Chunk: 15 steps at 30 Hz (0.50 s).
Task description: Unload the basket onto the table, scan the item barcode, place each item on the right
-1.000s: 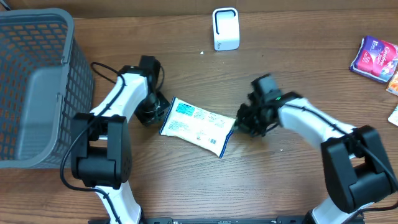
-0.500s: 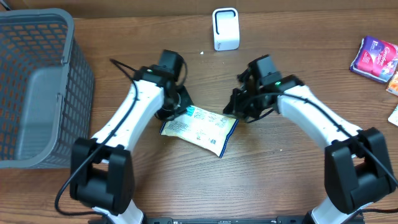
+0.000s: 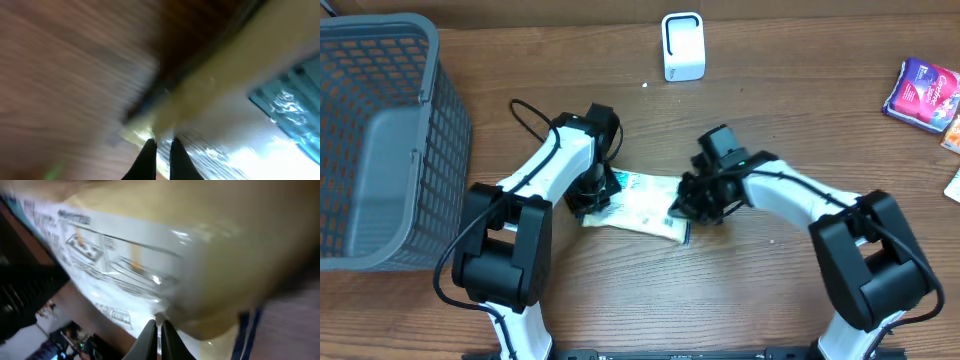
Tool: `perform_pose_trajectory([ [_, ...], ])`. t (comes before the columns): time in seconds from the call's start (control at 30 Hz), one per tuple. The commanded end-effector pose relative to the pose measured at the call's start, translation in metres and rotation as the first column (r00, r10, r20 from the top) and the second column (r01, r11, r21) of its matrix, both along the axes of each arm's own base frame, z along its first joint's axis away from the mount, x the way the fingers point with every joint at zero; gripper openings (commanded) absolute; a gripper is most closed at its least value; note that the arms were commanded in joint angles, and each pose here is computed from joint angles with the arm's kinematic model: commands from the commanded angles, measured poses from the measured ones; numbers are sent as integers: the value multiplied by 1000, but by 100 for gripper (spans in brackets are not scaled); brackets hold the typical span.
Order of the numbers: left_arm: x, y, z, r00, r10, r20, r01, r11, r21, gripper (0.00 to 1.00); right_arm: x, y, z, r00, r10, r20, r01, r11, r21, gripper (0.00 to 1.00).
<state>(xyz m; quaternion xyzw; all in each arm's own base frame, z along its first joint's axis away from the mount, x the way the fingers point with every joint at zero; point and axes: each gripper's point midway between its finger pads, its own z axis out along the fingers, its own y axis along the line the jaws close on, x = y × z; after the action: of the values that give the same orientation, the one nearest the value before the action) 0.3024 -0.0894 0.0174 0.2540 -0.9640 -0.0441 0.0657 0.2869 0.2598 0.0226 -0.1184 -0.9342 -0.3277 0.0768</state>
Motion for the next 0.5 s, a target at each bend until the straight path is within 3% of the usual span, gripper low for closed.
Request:
perform_pose_trajectory([
  [0.0, -4, 30, -3, 998, 62, -24, -59, 992, 108, 4, 32, -47, -1, 997, -40, 60, 43, 998, -35, 10],
  [0.17, -1, 29, 5, 997, 79, 2, -79, 992, 94, 4, 66, -78, 25, 984, 21, 178, -12, 999, -53, 16],
  [0.33, 10, 18, 39, 992, 88, 96, -89, 996, 15, 4, 87, -83, 59, 961, 87, 263, -69, 995, -77, 30],
  [0.4, 17, 14, 59, 983, 92, 161, -89, 996, -23, 4, 92, -82, 66, 958, 85, 274, -67, 995, -74, 41],
  [0.47, 22, 14, 76, 970, 92, 225, -85, 996, -41, 4, 92, -82, 67, 957, 85, 276, -67, 995, -74, 70],
])
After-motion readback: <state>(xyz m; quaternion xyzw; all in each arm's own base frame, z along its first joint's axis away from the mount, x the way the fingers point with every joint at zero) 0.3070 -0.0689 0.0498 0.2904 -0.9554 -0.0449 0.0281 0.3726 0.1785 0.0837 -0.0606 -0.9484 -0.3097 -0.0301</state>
